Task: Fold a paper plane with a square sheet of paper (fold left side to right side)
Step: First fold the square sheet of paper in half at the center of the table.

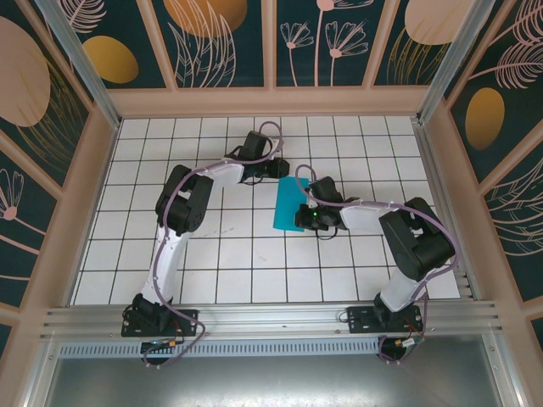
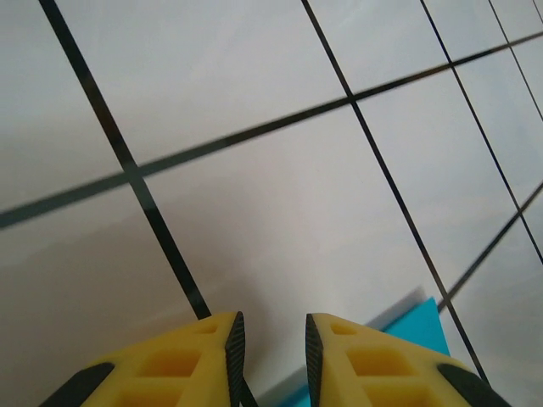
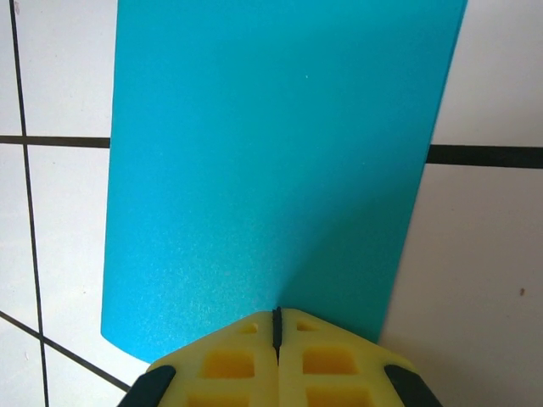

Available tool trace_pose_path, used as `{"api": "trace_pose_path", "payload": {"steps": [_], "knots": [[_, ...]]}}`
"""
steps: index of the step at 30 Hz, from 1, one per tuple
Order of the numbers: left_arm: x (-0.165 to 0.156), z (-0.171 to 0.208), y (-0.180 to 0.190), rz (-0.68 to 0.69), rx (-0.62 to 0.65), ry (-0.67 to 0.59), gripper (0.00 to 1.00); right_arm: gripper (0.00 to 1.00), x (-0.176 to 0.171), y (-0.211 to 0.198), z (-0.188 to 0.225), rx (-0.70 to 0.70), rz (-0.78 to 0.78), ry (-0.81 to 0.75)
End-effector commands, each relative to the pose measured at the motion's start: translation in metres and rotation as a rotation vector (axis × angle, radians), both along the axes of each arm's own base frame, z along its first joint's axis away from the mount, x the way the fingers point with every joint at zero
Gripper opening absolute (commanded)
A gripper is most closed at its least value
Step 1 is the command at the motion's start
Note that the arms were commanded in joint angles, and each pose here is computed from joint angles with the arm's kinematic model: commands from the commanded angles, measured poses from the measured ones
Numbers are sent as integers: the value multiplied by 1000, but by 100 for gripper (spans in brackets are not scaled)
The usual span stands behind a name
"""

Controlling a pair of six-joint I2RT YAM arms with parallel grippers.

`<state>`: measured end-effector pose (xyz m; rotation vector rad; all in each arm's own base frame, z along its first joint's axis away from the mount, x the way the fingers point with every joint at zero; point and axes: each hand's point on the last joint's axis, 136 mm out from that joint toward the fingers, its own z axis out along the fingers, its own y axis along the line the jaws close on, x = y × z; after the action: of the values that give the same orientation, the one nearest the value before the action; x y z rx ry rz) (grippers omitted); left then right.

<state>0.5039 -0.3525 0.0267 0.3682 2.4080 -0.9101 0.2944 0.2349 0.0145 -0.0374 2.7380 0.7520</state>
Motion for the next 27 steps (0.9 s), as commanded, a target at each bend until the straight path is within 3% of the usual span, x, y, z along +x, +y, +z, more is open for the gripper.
{"api": "trace_pose_path", "payload": {"steps": [1,11,19,23,27], "knots": [[13,-24,22,55,73,26,30,0,-58,-40,-44,-174,19,219],[9,71,52,111,48,-134,38,0,-51,-41,-30,-165,59,165],[-54,103,64,89,-90,-119,38,2,-16,-9,10,1,85,19],[-91,99,66,76,-194,-55,38,15,2,-7,41,79,62,-72],[-119,92,58,35,-277,34,38,29,18,-30,66,121,-17,-146]]}}
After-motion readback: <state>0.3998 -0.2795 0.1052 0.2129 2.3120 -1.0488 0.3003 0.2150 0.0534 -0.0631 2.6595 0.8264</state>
